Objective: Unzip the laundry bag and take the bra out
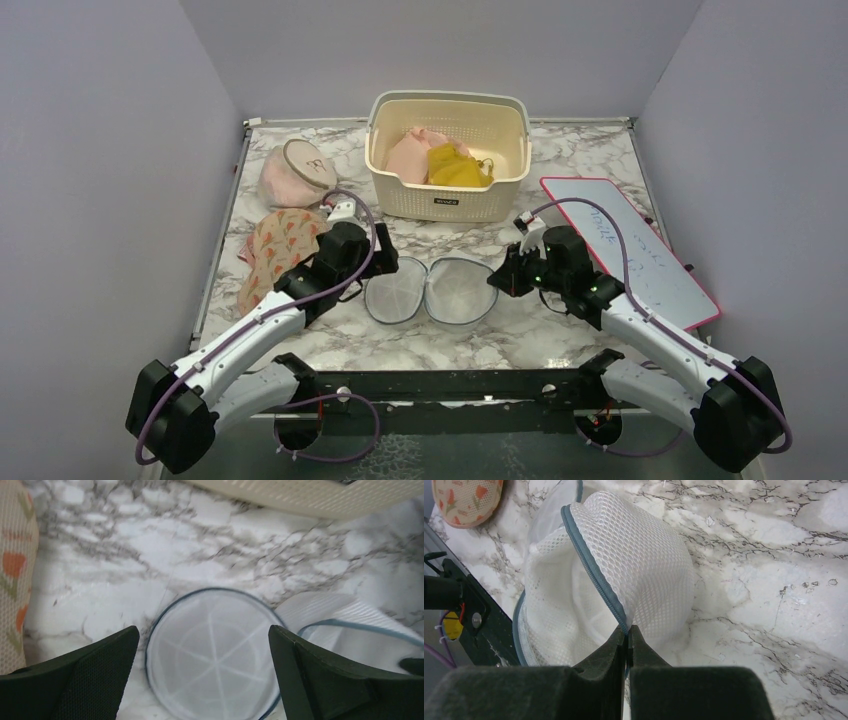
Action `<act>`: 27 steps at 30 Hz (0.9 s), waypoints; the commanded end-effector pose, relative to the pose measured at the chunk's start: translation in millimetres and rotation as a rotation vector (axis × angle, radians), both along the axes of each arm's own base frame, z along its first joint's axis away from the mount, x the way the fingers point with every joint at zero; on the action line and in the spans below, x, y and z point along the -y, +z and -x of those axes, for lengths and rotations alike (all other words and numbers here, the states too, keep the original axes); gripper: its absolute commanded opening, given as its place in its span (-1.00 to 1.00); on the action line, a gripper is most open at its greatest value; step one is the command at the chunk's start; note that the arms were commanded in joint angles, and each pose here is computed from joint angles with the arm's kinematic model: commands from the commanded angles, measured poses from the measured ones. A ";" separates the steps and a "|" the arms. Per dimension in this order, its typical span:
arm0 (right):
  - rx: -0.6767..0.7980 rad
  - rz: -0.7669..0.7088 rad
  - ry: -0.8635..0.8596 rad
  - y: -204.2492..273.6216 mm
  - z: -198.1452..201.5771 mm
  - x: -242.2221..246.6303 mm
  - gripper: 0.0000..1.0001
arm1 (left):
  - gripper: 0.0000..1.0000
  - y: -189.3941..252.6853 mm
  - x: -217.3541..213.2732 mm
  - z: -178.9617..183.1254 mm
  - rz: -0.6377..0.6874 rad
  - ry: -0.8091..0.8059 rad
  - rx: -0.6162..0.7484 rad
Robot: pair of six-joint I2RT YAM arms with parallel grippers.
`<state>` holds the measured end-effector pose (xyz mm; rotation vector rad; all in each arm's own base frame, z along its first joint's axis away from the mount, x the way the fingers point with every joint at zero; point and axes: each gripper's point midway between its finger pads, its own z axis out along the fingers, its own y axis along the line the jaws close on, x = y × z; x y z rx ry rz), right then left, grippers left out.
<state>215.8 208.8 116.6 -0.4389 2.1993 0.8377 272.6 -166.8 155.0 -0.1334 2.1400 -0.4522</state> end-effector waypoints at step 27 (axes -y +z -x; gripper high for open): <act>0.076 -0.033 0.033 16.0 1.8 -3.0 0.12 | -0.04 -124.8 -45.2 62.0 -0.091 0.180 -0.335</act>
